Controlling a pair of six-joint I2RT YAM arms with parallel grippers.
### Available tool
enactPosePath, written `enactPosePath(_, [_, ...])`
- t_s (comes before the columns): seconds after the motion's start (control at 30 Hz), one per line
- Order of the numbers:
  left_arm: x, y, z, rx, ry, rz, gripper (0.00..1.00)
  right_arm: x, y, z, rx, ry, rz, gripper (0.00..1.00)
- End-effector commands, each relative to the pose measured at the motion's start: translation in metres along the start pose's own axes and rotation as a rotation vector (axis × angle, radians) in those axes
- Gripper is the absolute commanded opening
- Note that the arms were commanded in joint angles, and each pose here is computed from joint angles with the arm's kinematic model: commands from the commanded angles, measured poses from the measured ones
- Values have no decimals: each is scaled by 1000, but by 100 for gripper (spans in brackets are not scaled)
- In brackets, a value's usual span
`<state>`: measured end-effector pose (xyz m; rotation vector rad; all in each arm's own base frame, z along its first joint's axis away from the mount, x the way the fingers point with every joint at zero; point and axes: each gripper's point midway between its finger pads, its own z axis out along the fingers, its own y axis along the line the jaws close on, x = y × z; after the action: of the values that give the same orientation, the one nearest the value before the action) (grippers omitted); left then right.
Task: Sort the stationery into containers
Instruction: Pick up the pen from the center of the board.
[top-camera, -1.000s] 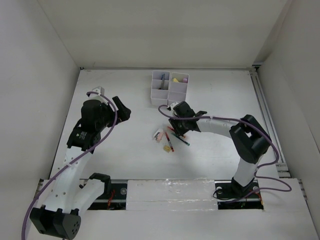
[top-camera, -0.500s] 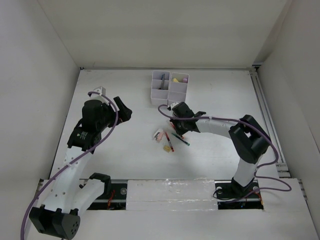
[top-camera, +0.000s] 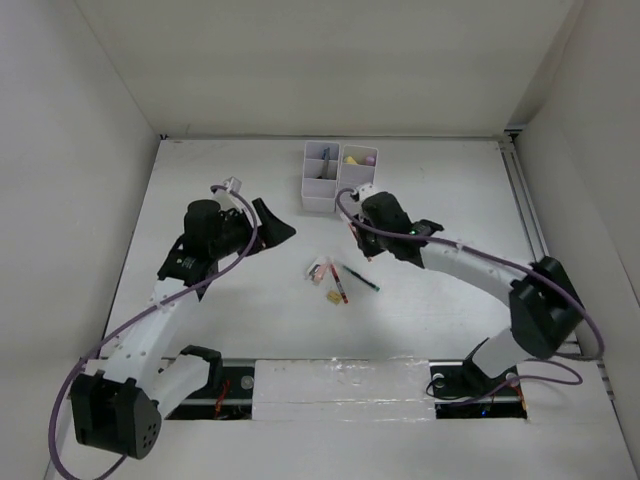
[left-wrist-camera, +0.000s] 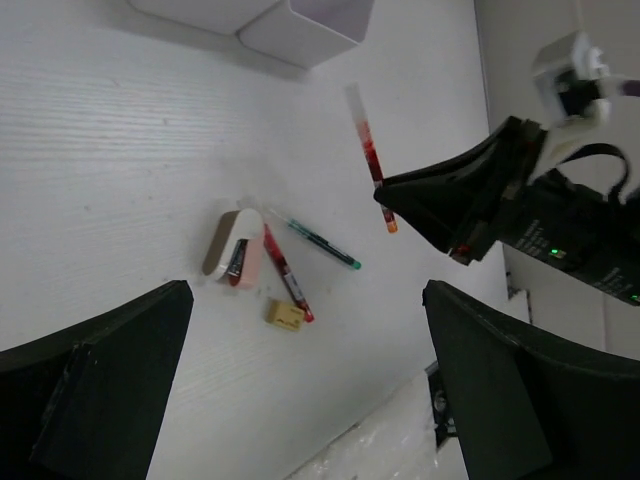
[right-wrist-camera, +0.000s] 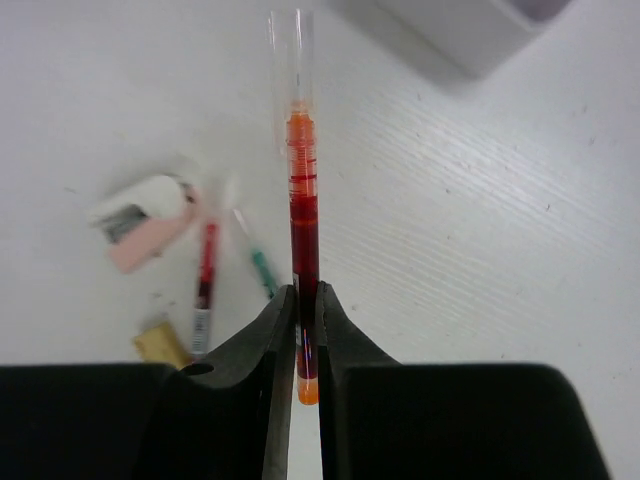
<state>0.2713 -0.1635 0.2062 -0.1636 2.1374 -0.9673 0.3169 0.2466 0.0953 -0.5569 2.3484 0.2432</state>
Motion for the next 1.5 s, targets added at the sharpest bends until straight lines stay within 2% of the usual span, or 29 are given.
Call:
enactPosePath(0.0, [-12, -51, 4, 231, -23, 18, 100, -58, 27, -49, -139, -250, 69, 0])
enactPosePath(0.17, [6, -82, 31, 271, 24, 24, 100, -90, 69, -108, -395, -442, 123, 0])
enactPosePath(0.33, [3, -111, 42, 307, -1, 10, 100, -97, 84, -134, -455, -486, 122, 0])
enactPosePath(0.53, [-10, -116, 42, 334, -81, 5, 100, -95, 95, -147, -490, -499, 114, 0])
enactPosePath(0.67, [-17, -126, 36, 368, -101, 16, 94, -94, 97, -148, -503, -495, 110, 0])
enactPosePath(0.8, [-14, -124, 42, 369, -89, 16, 79, -95, 101, -149, -529, -505, 113, 0])
enactPosePath(0.83, [-13, -125, 44, 379, -79, 18, 69, -94, 101, -146, -527, -496, 113, 0])
enactPosePath(0.97, [-7, -129, 46, 412, -52, 7, 42, -98, 105, -144, -537, -502, 110, 0])
enactPosePath(1.23, [-7, -133, 56, 438, -33, 15, 5, -100, 114, -146, -587, -499, 103, 0])
enactPosePath(1.27, [-7, -133, 56, 438, -33, 15, 0, -100, 114, -146, -587, -498, 103, 0])
enactPosePath(1.33, [-14, -138, 60, 445, -44, 38, 0, -97, 110, -141, -563, -495, 111, 0])
enactPosePath(1.37, [-16, -140, 60, 443, -45, 49, 0, -97, 107, -142, -549, -504, 116, 19])
enactPosePath(1.47, [-28, -141, 73, 379, -94, 116, 0, -100, 89, -144, -466, -546, 149, 100])
